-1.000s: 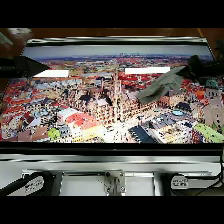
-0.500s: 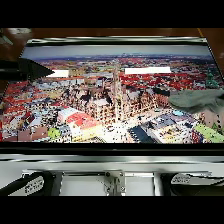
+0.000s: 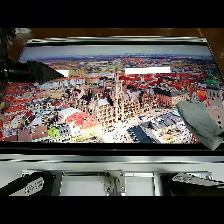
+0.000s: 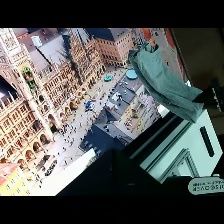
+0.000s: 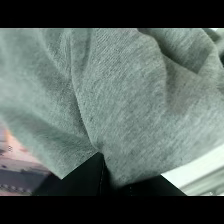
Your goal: Fold the shirts.
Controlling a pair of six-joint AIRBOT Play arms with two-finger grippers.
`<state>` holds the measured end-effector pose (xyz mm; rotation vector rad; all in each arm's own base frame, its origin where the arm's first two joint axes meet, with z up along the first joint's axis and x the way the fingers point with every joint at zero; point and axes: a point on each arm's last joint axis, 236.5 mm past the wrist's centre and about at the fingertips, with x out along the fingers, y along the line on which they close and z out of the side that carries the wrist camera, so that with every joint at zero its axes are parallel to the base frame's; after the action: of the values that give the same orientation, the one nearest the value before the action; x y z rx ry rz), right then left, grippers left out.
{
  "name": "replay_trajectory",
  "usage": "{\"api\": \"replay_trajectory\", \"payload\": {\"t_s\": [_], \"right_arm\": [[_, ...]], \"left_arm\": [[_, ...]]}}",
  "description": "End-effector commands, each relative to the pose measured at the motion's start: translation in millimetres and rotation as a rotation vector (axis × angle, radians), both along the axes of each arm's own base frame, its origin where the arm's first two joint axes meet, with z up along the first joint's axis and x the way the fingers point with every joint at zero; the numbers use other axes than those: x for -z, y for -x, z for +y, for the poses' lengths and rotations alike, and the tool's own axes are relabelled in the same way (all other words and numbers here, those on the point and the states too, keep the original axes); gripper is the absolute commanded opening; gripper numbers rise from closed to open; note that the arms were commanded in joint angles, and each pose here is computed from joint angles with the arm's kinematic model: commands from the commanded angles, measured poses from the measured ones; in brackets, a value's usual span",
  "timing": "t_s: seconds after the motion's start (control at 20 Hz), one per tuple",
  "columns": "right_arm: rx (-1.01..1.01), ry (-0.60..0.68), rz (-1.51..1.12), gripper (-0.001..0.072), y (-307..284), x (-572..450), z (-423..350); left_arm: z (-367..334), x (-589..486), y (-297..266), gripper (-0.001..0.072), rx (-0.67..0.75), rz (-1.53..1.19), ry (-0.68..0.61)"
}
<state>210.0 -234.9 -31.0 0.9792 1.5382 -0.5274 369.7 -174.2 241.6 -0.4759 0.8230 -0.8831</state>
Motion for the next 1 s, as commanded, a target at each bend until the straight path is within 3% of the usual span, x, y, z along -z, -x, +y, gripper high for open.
{"api": "replay_trajectory", "payload": {"t_s": [0.0, 0.5, 0.55, 0.6, 0.65, 0.8, 0.95], "right_arm": [[0.015, -0.023, 0.075, 0.0061, 36.3, 25.0, 14.7], [-0.003, -0.035, 0.212, 0.0064, 80.1, 64.3, 36.7], [0.000, -0.028, 0.207, 0.0102, 78.7, 65.0, 35.0], [0.001, -0.030, 0.205, 0.0309, 78.2, 64.9, 35.6], [-0.016, -0.049, 0.199, 0.0568, 78.0, 63.1, 39.3], [-0.085, -0.110, 0.217, 0.0587, 83.5, 31.7, 46.2], [-0.018, 0.003, 0.155, 0.0587, 62.2, -13.6, 20.5]], "left_arm": [[-12.0, 1.2, 5.2, 0.0037, 0.034, 0.000, -0.002], [-13.3, 1.5, 5.7, 0.0037, 0.038, 0.001, -0.002], [-13.2, 1.7, 5.6, 0.0037, 0.037, 0.001, -0.002], [-13.1, 1.4, 4.8, 0.0037, 0.035, -0.001, -0.001], [-12.7, 0.8, 3.2, 0.0037, 0.028, -0.004, 0.000], [-10.8, -2.1, -4.5, 0.0037, -0.002, -0.022, 0.007], [-7.0, -6.9, -18.0, 0.0037, -0.054, -0.053, 0.018]]}}
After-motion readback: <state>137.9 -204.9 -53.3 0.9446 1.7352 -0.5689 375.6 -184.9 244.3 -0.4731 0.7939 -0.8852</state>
